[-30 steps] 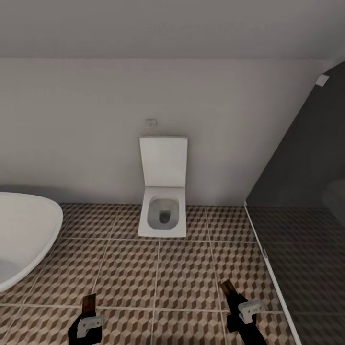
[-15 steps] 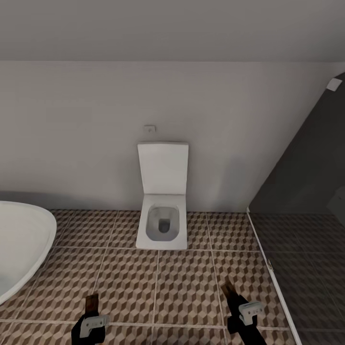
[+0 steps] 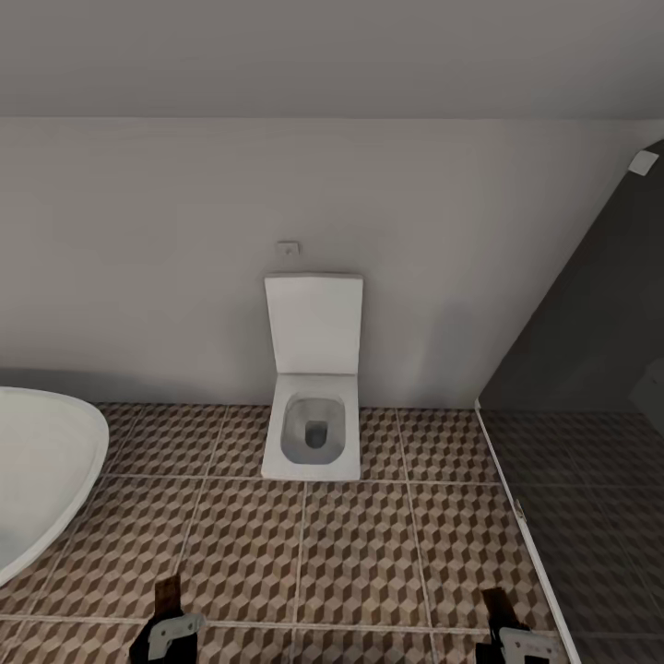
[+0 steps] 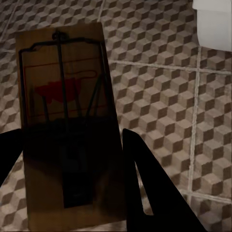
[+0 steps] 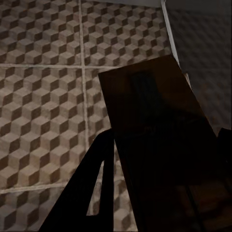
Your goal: Take the four mousetraps from the cabinet in the bathroom and place them on the bathroom floor. Make sure all four end up on the same floor surface, and ensure that at least two of them are either under or directly next to the same bathroom sink.
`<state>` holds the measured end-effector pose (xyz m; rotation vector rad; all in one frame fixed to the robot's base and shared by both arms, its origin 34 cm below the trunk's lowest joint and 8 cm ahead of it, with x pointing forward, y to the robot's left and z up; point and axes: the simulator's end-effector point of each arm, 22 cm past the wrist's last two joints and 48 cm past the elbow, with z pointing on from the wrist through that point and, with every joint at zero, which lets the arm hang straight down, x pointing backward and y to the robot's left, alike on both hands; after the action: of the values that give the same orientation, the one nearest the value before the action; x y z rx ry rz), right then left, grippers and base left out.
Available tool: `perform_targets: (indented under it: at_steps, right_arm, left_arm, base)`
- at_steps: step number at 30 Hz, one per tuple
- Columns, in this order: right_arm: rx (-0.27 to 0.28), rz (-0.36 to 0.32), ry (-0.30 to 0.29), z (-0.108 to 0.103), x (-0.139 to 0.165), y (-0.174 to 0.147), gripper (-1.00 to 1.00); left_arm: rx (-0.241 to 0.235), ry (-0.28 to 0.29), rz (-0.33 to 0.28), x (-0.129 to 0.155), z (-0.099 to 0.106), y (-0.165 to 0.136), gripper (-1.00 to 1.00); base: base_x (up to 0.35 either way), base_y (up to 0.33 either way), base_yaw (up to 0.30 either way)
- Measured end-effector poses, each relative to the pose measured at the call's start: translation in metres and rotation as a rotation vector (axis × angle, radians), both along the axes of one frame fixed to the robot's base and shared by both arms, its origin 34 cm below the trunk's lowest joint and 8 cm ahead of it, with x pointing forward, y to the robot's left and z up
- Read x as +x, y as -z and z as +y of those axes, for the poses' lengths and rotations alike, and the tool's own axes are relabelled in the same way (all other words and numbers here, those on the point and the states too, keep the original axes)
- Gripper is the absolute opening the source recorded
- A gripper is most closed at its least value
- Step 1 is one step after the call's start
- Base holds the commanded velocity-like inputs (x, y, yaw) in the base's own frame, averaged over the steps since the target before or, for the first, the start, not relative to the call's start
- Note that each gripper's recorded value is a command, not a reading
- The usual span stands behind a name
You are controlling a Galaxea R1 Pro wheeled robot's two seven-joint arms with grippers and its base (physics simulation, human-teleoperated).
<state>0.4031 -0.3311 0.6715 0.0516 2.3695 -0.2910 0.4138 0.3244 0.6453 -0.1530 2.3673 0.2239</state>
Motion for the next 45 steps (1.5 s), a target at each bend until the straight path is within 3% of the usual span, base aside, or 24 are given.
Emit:
perform_targets:
  at_steps: [6, 9, 11, 14, 18, 21, 24, 29, 32, 33, 38, 42, 45]
  right_arm:
    - [-0.025, 0.009, 0.015, -0.008, -0.007, 0.001, -1.0]
    - [-0.007, -0.051, -0.004, -0.002, 0.001, -0.006, -1.0]
    - [0.025, -0.125, -0.037, 0.009, 0.013, -0.017, -1.0]
    - [0.126, -0.257, -0.162, 0.046, 0.033, -0.039, -1.0]
    - [0.222, -0.303, -0.293, 0.079, 0.039, -0.05, -1.0]
    - [0.234, -0.291, -0.328, 0.077, 0.04, -0.049, -1.0]
    - [0.233, -0.305, -0.346, 0.077, 0.063, -0.06, -1.0]
    - [0.231, -0.358, -0.363, 0.083, 0.117, -0.096, -1.0]
    - [0.233, -0.362, -0.365, 0.087, 0.144, -0.117, -1.0]
    - [0.235, -0.352, -0.361, 0.089, 0.155, -0.125, -1.0]
    - [0.198, -0.339, -0.305, 0.077, 0.191, -0.147, -1.0]
    - [0.173, -0.374, -0.283, 0.071, 0.216, -0.163, -1.0]
    - [0.166, -0.452, -0.297, 0.073, 0.221, -0.174, -1.0]
  left_arm:
    - [0.037, -0.008, 0.042, -0.017, 0.016, 0.003, -1.0]
    - [0.04, -0.006, 0.048, -0.02, 0.017, 0.004, -1.0]
    - [0.037, 0.0, 0.047, -0.02, 0.015, 0.004, -1.0]
    - [0.024, 0.018, 0.03, -0.013, 0.007, 0.002, -1.0]
    - [-0.011, 0.048, -0.055, 0.023, -0.013, -0.008, -1.0]
    - [-0.053, 0.07, -0.143, 0.062, -0.035, -0.022, -1.0]
    - [-0.097, 0.101, -0.197, 0.086, -0.064, -0.034, -1.0]
    - [-0.125, 0.123, -0.242, 0.119, -0.076, -0.049, -1.0]
    - [-0.172, 0.155, -0.123, 0.152, -0.088, -0.05, -1.0]
    - [-0.192, 0.177, -0.056, 0.167, -0.095, -0.057, -1.0]
    - [-0.244, 0.171, 0.014, 0.2, -0.106, -0.085, -1.0]
    - [-0.222, 0.156, -0.007, 0.219, -0.091, -0.098, -1.0]
    - [-0.158, 0.143, -0.162, 0.241, -0.05, -0.122, -1.0]
  base:
    - [0.0, 0.0, 0.0]
    - [0.0, 0.0, 0.0]
    - [0.0, 0.0, 0.0]
    - [0.0, 0.0, 0.0]
    - [0.0, 0.0, 0.0]
    - [0.0, 0.0, 0.0]
    - [0.0, 0.0, 0.0]
    - [0.0, 0.0, 0.0]
    - [0.0, 0.0, 0.0]
    - [0.0, 0.0, 0.0]
    - [0.0, 0.0, 0.0]
    - [0.0, 0.0, 0.0]
    - [0.0, 0.0, 0.0]
